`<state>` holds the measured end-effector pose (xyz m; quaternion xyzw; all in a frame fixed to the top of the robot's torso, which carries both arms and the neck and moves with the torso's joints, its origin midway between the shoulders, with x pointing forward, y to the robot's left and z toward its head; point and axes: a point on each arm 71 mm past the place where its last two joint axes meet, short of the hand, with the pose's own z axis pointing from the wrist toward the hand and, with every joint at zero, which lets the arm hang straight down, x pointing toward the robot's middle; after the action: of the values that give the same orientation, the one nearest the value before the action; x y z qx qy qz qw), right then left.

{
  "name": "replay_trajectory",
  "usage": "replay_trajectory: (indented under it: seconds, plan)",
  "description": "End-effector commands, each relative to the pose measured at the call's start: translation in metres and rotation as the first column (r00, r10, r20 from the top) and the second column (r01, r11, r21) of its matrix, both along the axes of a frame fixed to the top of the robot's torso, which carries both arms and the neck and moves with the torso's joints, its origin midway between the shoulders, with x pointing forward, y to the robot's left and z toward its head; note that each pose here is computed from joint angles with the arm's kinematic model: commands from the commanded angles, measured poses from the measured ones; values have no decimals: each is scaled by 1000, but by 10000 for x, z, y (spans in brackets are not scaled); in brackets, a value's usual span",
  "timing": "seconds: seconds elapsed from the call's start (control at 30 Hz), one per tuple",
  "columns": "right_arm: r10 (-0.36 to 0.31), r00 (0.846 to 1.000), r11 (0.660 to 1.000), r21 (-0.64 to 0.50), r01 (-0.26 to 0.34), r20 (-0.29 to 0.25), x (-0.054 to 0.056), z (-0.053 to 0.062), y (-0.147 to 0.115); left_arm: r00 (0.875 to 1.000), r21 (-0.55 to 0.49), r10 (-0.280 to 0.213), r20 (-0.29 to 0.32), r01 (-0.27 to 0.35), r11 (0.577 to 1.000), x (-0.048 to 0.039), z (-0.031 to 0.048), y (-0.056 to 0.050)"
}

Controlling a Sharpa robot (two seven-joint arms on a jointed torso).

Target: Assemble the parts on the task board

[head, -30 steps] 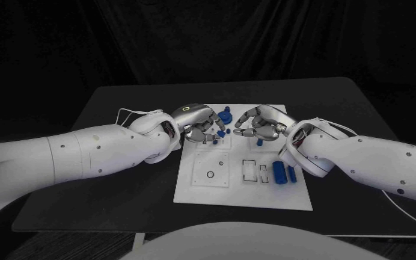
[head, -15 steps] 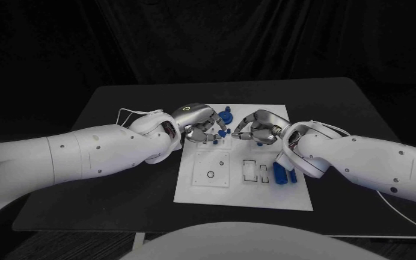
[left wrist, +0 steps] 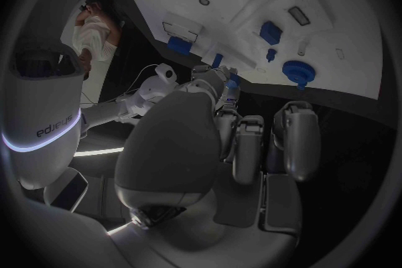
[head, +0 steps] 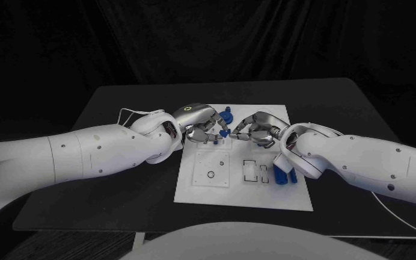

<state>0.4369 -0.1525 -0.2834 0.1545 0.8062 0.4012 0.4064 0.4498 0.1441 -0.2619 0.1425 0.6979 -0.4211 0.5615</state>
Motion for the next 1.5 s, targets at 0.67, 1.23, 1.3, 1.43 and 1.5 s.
replay_trajectory:
  seconds: [0.67,1.23,1.3,1.43,1.5]
  plan:
    - [19,995,995,102,-9,-98,-25,-52,61,1000,-14,-5,10,5,1000,4,30,-32]
    - [20,994,995,97,-9,-106,-8,-75,81,1000,-17,-13,8,13,1000,-6,33,-74]
    - [20,994,995,99,-10,-105,-8,-75,84,1000,-17,-13,8,13,1000,-7,33,-77]
    - [20,995,995,101,-10,-102,-6,-74,89,1000,-16,-14,7,14,1000,-7,33,-82]
    - [17,995,995,102,-7,-98,-5,-73,90,1000,-16,-15,6,15,1000,-7,32,-88]
